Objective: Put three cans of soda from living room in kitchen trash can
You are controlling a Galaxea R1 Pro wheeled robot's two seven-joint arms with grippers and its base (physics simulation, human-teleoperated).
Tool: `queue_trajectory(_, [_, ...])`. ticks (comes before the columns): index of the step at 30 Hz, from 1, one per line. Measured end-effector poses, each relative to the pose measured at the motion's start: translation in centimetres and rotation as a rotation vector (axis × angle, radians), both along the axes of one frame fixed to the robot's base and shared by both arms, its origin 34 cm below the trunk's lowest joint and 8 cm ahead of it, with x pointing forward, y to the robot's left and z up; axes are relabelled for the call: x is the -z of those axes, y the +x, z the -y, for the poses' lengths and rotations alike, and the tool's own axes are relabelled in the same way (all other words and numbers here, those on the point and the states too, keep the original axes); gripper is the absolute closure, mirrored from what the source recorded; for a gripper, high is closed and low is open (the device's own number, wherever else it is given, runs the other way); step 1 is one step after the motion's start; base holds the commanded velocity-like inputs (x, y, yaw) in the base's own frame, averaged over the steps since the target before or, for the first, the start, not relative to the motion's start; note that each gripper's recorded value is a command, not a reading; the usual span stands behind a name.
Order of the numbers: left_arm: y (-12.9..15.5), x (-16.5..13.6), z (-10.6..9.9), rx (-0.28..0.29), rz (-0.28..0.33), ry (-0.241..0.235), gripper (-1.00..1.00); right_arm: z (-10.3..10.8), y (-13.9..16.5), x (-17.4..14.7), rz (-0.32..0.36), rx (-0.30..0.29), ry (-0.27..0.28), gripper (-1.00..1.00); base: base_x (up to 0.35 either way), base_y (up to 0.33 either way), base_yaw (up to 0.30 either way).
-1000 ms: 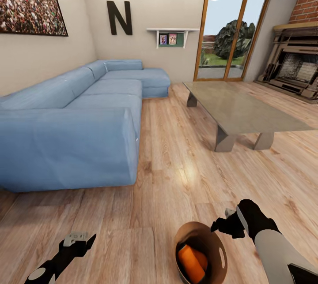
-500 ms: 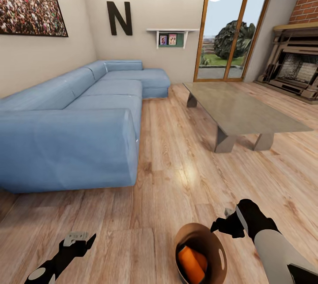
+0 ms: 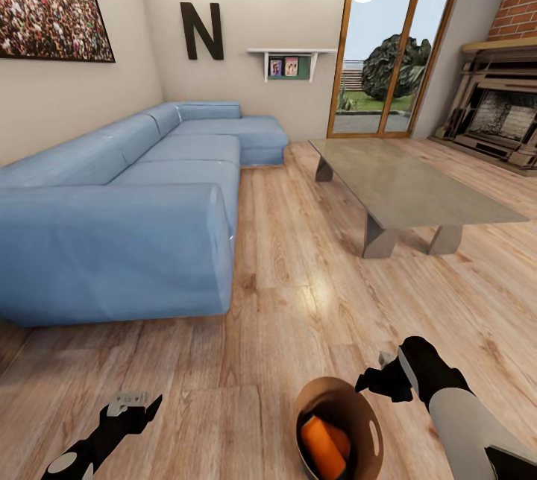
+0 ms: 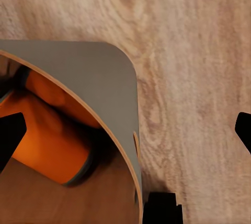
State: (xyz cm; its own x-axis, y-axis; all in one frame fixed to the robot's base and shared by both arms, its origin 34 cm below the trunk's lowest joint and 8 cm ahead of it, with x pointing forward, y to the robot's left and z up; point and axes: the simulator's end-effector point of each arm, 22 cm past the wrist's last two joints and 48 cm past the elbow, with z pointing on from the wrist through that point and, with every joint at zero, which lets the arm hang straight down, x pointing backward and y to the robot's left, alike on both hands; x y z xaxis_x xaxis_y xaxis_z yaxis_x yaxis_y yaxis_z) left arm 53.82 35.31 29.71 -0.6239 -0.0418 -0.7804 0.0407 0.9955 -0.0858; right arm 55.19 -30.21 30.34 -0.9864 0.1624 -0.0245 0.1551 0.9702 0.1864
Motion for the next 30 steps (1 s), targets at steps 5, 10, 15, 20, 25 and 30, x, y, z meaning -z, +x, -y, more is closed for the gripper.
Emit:
queue_trajectory(5, [0.0, 0.0, 0.0, 0.0, 0.0, 0.0, -1.0, 0.1, 0.6, 0.0, 0.028, -0.005, -0.003, -1.0, 0.0, 0.0, 0.0])
queue_trajectory(10, [0.0, 0.0, 0.0, 0.0, 0.0, 0.0, -1.0, 0.1, 0.7, 0.0, 0.035, -0.005, -0.004, -1.0, 0.0, 0.0, 0.0])
queue_trajectory(15, [0.0, 0.0, 0.0, 0.0, 0.0, 0.0, -1.0, 0.1, 0.7, 0.0, 0.037, -0.005, -0.004, -1.0, 0.0, 0.0, 0.0])
queue_trajectory(20, [0.1, -0.4, 0.0, -0.001, 0.0, 0.0, -1.0, 0.0, 0.9, -0.5, 0.037, -0.005, -0.003, -1.0, 0.0, 0.0, 0.0])
queue_trajectory(25, [-0.3, -0.8, 0.0, -0.009, -0.024, -0.003, -1.0, -0.4, 1.2, -1.6, 0.039, -0.009, 0.002, -1.0, 0.0, 0.0, 0.0])
queue_trajectory(30, [-0.5, -1.4, 0.0, -0.012, -0.037, -0.005, -1.0, -0.7, 1.6, -2.7, 0.039, -0.012, 0.003, -1.0, 0.0, 0.0, 0.0])
